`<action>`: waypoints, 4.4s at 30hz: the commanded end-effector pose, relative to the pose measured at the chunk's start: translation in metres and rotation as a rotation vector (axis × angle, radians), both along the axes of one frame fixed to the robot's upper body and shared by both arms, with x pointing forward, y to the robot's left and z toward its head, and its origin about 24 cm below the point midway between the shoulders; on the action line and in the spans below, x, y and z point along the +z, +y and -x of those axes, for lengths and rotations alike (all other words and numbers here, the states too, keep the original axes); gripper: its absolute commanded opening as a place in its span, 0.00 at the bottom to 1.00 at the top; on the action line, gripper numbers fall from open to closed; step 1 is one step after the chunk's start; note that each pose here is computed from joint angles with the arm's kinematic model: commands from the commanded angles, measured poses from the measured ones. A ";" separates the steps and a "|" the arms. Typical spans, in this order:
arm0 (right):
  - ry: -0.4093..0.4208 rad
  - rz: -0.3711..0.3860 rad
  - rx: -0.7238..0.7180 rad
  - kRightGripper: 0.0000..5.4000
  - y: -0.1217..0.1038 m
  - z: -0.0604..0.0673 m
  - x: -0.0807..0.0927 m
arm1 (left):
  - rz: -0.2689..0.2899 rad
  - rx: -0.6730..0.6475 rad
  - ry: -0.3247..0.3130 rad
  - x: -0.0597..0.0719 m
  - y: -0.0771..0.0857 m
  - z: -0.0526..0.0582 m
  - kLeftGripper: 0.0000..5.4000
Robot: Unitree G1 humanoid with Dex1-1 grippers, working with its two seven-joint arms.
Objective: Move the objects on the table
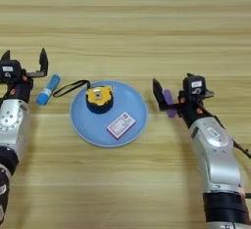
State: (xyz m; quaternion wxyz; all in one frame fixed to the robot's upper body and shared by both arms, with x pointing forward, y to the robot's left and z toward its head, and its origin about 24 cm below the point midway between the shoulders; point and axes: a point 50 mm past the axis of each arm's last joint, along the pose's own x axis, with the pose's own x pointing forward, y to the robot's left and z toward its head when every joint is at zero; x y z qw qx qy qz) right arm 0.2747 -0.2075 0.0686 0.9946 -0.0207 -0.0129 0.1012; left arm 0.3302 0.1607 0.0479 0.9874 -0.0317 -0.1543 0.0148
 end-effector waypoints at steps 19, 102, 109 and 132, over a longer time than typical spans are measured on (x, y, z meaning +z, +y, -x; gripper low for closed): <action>-0.040 0.048 0.327 0.99 0.100 -0.012 0.004 | -0.002 -0.005 0.008 -0.001 -0.001 0.000 1.00; -0.224 0.017 0.013 0.86 0.015 -0.036 0.061 | -0.003 -0.009 0.007 -0.002 -0.006 0.001 1.00; -0.221 0.004 -0.079 0.86 -0.014 -0.037 0.062 | -0.004 -0.009 0.006 -0.001 -0.006 0.001 1.00; 0.057 0.036 -0.266 0.86 -0.058 -0.029 -0.021 | -0.007 -0.007 0.009 -0.001 -0.004 0.000 1.00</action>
